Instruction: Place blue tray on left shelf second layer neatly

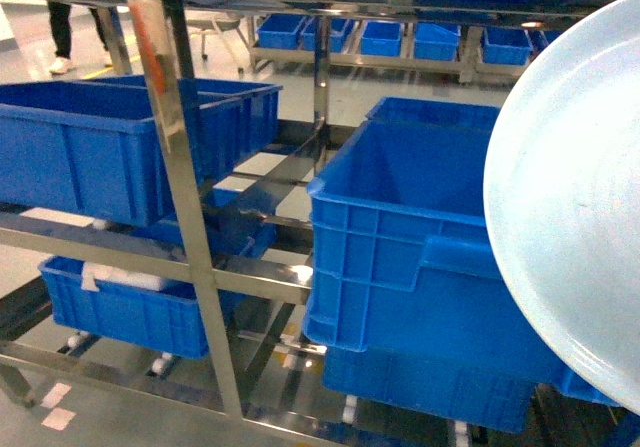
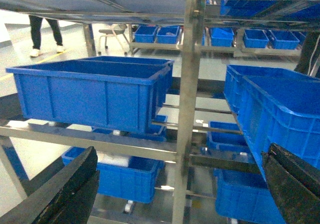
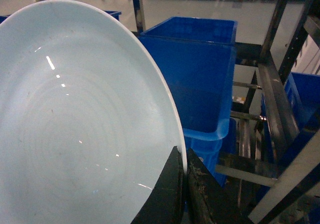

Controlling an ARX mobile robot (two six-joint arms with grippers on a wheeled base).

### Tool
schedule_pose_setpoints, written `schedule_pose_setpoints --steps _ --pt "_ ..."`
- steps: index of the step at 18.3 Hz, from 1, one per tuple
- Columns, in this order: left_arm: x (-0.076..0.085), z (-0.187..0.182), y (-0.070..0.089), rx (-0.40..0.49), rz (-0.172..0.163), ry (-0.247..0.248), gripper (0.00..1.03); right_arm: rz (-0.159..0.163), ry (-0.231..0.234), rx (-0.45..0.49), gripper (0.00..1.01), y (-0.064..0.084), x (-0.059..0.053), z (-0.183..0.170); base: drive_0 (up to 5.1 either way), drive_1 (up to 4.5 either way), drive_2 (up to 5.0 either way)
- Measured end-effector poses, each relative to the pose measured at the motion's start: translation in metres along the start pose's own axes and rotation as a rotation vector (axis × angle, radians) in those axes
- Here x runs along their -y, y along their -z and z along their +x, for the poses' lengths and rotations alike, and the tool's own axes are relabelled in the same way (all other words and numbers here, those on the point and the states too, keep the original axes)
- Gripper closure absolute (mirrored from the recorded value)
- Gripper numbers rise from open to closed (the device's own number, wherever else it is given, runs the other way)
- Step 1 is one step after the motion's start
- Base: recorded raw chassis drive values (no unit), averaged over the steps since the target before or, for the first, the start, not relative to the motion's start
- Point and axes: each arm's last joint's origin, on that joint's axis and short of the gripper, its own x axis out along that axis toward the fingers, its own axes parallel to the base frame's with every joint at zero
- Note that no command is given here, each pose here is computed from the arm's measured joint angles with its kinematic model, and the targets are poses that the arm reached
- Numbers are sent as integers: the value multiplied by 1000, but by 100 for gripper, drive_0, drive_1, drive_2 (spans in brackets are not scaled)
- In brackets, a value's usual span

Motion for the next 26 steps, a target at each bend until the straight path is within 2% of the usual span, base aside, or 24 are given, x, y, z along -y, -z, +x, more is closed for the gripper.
schedule_pose_setpoints --steps 10,26 --pt "0 0 0 0 0 4 5 0 4 3 99 0 0 0 -124 -124 -124" --pt "0 0 0 0 0 1 5 0 2 0 99 0 0 0 0 0 0"
